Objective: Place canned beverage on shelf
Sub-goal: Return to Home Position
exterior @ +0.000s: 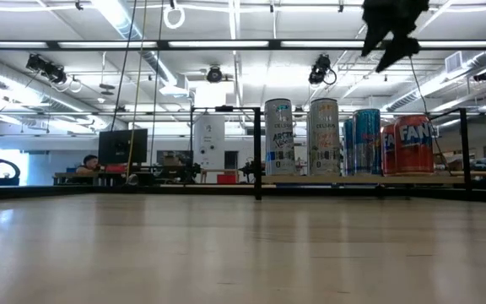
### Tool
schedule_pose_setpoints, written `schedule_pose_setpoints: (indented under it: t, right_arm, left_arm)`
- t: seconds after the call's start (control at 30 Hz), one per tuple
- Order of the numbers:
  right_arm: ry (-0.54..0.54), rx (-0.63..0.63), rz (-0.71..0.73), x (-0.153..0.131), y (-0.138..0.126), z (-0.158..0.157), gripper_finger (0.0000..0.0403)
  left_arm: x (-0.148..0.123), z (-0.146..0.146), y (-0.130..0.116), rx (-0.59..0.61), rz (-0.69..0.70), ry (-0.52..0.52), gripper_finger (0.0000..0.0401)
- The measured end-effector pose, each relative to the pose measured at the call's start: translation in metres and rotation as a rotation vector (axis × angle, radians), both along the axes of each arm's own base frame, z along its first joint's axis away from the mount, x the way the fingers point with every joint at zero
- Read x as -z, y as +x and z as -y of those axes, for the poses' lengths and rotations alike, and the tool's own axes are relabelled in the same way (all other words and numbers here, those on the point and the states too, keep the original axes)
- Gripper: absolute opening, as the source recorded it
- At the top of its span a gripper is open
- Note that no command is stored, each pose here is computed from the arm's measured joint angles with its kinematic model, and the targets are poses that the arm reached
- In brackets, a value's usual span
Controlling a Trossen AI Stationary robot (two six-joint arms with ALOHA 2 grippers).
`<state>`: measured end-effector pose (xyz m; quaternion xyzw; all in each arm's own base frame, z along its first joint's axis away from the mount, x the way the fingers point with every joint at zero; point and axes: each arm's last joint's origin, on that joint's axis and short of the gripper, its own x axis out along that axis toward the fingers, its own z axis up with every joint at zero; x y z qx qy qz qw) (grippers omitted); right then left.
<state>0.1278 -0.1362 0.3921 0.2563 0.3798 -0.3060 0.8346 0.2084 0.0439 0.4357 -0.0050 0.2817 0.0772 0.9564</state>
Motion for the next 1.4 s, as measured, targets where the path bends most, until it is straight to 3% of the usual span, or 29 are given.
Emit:
schedule_pose_setpoints:
  t: [0.3,0.5,0.67,1.0,1.23,1.4]
  right_arm:
    - [-0.241,-0.129,0.26,-0.039,-0.037,-0.054,0.0358]
    - [-0.415,-0.158,0.416,-0.056,-0.073,-0.093,0.0358]
    - [-0.549,-0.157,0.541,-0.049,-0.105,-0.124,0.0358]
    - [-0.608,-0.171,0.653,0.011,-0.139,-0.159,0.0359]
    - [-0.636,-0.199,0.704,0.056,-0.145,-0.165,0.0358]
    - [-0.549,-0.284,0.691,0.078,-0.131,-0.155,0.0359]
  left_arm:
    - [-0.03,0.028,-0.075,0.063,0.183,-0.017,0.0353]
    - [-0.022,0.037,-0.107,0.107,0.256,-0.017,0.0353]
    - [0.008,0.04,-0.114,0.121,0.32,-0.035,0.0353]
    - [0.096,0.042,-0.108,0.142,0.371,-0.056,0.0353]
    - [0.162,0.043,-0.095,0.156,0.392,-0.044,0.0353]
    - [0.201,0.043,-0.087,0.16,0.401,-0.043,0.0353]
